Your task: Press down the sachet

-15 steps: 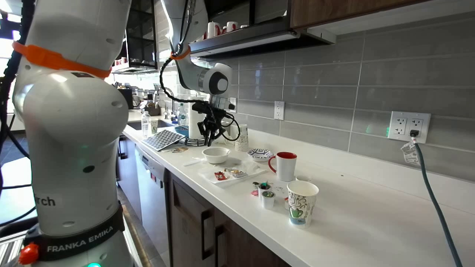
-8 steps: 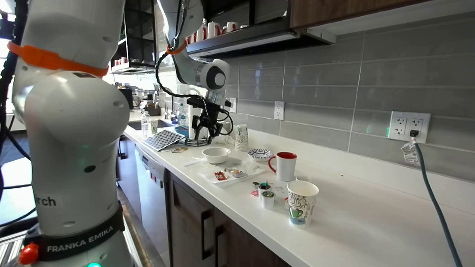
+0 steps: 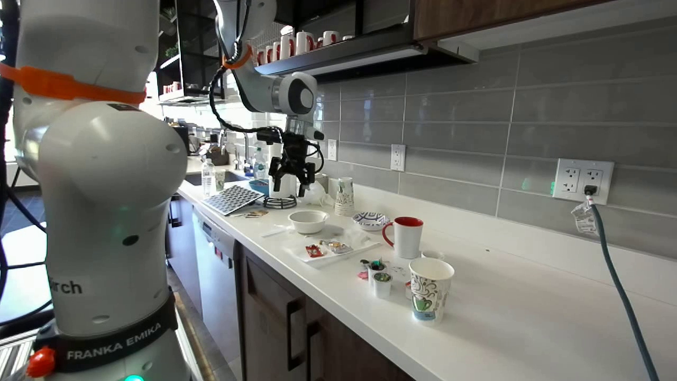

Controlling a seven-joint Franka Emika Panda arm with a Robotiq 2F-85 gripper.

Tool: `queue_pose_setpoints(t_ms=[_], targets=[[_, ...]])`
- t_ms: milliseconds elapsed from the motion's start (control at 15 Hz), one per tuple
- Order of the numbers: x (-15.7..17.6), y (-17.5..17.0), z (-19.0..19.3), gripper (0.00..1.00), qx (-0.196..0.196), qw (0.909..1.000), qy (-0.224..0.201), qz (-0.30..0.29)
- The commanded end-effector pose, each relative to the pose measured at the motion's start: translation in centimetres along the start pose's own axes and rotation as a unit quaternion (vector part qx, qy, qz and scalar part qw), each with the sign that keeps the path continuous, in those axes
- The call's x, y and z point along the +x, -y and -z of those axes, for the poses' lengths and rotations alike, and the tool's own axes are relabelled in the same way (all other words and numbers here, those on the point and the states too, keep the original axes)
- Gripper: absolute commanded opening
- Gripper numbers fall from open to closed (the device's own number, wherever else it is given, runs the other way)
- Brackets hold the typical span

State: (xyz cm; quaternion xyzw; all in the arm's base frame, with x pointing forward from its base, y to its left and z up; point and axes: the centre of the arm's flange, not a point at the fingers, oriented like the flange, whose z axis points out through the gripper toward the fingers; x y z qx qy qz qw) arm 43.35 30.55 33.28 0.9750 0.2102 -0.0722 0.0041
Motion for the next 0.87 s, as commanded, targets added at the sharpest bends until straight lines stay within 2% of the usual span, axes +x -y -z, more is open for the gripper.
queue_pose_setpoints(t_ms=[0,400,467,800], targets=[[-2.1,0.3,1.6,1.0,-0.063,0.9977,-0.025,-0.003],[-3.5,0.2,2.8,1.0,-0.085,0.9946,-0.054,-0.027],[-2.0,0.0,2.9,1.0,-0.069,0.9965,-0.043,-0.019],[-2.7,-0.1,3.1,1.0,-0.075,0.9959,-0.046,-0.022]])
